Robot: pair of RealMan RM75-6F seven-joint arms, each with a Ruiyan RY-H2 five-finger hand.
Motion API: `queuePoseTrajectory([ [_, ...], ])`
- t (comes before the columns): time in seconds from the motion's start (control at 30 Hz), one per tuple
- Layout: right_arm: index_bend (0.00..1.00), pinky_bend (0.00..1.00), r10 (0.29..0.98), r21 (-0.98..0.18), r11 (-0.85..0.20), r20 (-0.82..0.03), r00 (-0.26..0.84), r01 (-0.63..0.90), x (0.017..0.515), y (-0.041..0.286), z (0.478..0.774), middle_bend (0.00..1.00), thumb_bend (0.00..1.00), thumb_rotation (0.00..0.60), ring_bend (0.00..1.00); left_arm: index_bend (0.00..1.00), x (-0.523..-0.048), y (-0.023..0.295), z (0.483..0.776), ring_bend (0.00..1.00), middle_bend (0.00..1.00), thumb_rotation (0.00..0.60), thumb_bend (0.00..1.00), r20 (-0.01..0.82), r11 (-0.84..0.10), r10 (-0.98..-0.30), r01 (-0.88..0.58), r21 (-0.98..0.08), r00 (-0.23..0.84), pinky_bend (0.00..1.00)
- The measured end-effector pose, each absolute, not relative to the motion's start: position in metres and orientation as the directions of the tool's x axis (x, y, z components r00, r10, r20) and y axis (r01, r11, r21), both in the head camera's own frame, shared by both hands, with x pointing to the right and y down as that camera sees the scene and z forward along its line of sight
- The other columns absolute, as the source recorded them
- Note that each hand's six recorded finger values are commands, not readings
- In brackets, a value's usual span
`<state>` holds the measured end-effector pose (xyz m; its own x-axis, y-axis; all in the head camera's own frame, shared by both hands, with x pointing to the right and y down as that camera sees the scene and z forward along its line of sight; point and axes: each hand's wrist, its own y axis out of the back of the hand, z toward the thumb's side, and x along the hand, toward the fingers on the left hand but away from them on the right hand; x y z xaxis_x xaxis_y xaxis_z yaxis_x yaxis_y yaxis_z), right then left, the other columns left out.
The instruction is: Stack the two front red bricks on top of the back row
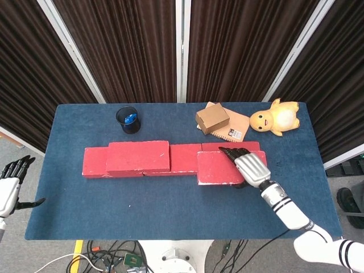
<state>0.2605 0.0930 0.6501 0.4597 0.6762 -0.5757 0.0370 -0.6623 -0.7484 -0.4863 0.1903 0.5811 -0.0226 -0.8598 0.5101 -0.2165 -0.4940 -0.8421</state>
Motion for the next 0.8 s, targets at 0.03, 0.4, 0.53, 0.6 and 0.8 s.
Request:
queuePoseTrajectory([
  [0.03,0.0,0.18,0.668,-0.745,-0.666,-0.58,0.465,0.027,0.258,0.087,0.651,0.18,0.0,0.6,0.19,0.01,-0.487,0.191,0.581,0.0,0.0,0.6,0.03,0.512,-0.495,-0.859,-0.218,-0.841,-0.024,0.0],
  [0.4,0.0,0.18,0.624,-0.726,-0.686,-0.616,0.48,-0.04,0.226,0.018,0.673,0.18,0.0,0.6,0.19,0.01,-0.49,0.193,0.585,0.0,0.0,0.6,0.03,0.526,-0.506,-0.85,-0.223,-0.833,-0.034,0.0],
  [0.53,0.0,0.18,0.606,-0.702,-0.711,-0.633,0.482,-0.029,0.212,0.012,0.686,0.18,0.0,0.6,0.19,0.01,-0.491,0.193,0.583,0.0,0.0,0.6,0.03,0.518,-0.501,-0.855,-0.22,-0.837,-0.028,0.0],
  [0.6,0.0,0.18,0.595,-0.689,-0.725,-0.643,0.481,-0.024,0.207,0.013,0.694,0.18,0.0,0.6,0.19,0.01,-0.49,0.193,0.582,0.0,0.0,0.6,0.03,0.513,-0.496,-0.858,-0.221,-0.84,-0.022,0.0],
  [0.8,0.0,0.18,0.564,-0.666,-0.746,-0.656,0.501,-0.032,0.188,0.02,0.706,0.18,0.0,0.6,0.19,0.01,-0.487,0.194,0.58,0.0,0.0,0.6,0.03,0.499,-0.487,-0.866,-0.223,-0.845,0.0,0.0],
])
